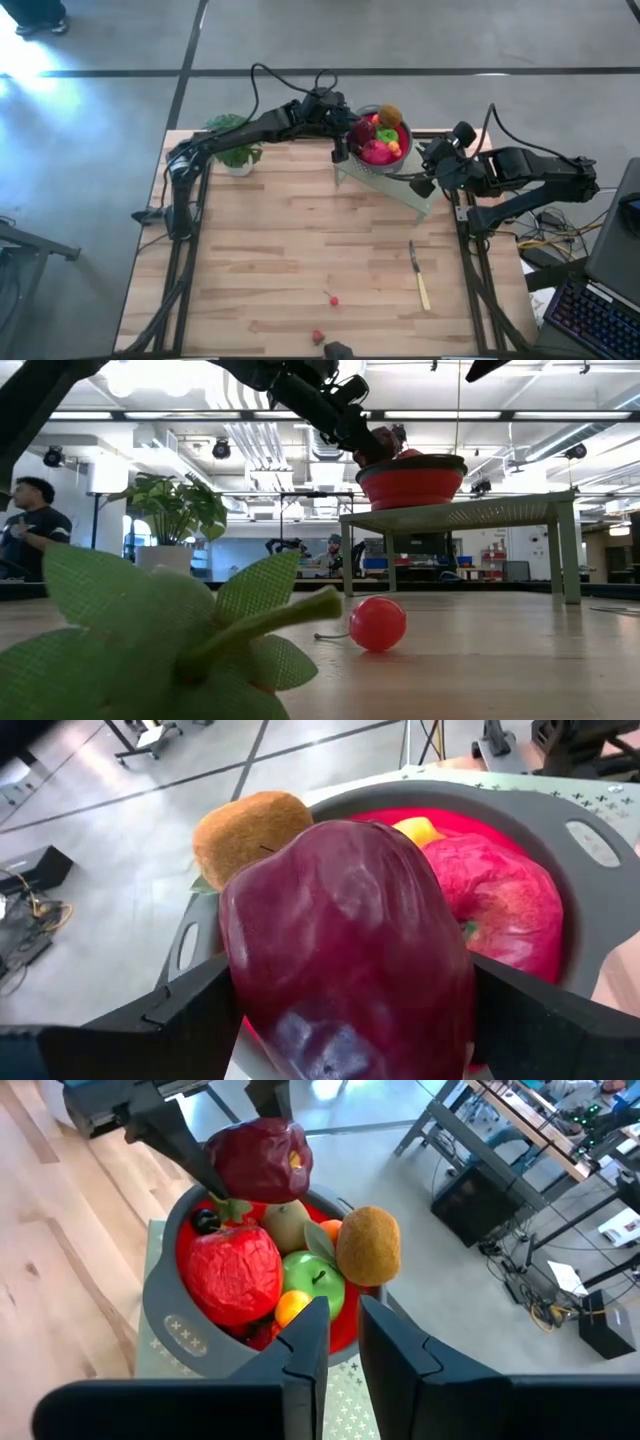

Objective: Pick & Place Fruit
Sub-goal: Put the dark red apple into the red strainer bowl

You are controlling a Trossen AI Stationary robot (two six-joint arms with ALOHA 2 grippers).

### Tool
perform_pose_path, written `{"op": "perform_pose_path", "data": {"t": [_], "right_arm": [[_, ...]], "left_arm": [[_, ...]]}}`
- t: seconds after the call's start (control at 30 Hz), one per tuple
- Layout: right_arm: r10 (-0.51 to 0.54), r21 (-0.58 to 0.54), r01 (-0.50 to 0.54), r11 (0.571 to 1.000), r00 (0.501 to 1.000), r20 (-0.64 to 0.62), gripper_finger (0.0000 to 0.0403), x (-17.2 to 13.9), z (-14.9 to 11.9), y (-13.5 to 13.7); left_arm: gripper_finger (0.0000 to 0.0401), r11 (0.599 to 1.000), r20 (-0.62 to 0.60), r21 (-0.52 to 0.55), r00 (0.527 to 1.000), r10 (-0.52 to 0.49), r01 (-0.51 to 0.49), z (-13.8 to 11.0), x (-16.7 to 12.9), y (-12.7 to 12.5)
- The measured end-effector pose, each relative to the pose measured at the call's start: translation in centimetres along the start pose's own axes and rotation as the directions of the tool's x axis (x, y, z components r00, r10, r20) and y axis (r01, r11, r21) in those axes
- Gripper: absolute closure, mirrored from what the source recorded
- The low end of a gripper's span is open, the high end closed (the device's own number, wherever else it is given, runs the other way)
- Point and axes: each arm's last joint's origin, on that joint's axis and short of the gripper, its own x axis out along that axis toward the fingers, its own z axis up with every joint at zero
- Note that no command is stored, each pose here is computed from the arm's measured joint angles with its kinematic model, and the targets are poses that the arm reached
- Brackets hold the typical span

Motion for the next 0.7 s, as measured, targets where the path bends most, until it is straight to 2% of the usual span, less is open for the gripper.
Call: {"op": "perform_pose_path", "data": {"t": [0.4, 0.7], "right_arm": [[-0.002, -0.014, 0.002, 1.000, 1.000, -0.010, 0.0339, 0.26, -0.34, 0.26], [-0.002, -0.014, 0.001, 1.000, 1.000, -0.010, 0.0360, 0.26, -0.34, 0.27]], "left_arm": [[0.0066, 0.996, -0.003, 0.092, 1.000, -0.003, 0.004, -0.14, 0.14, -0.07], [0.0060, 0.986, 0.002, 0.165, 1.000, -0.001, 0.001, -0.11, 0.16, -0.06]]}}
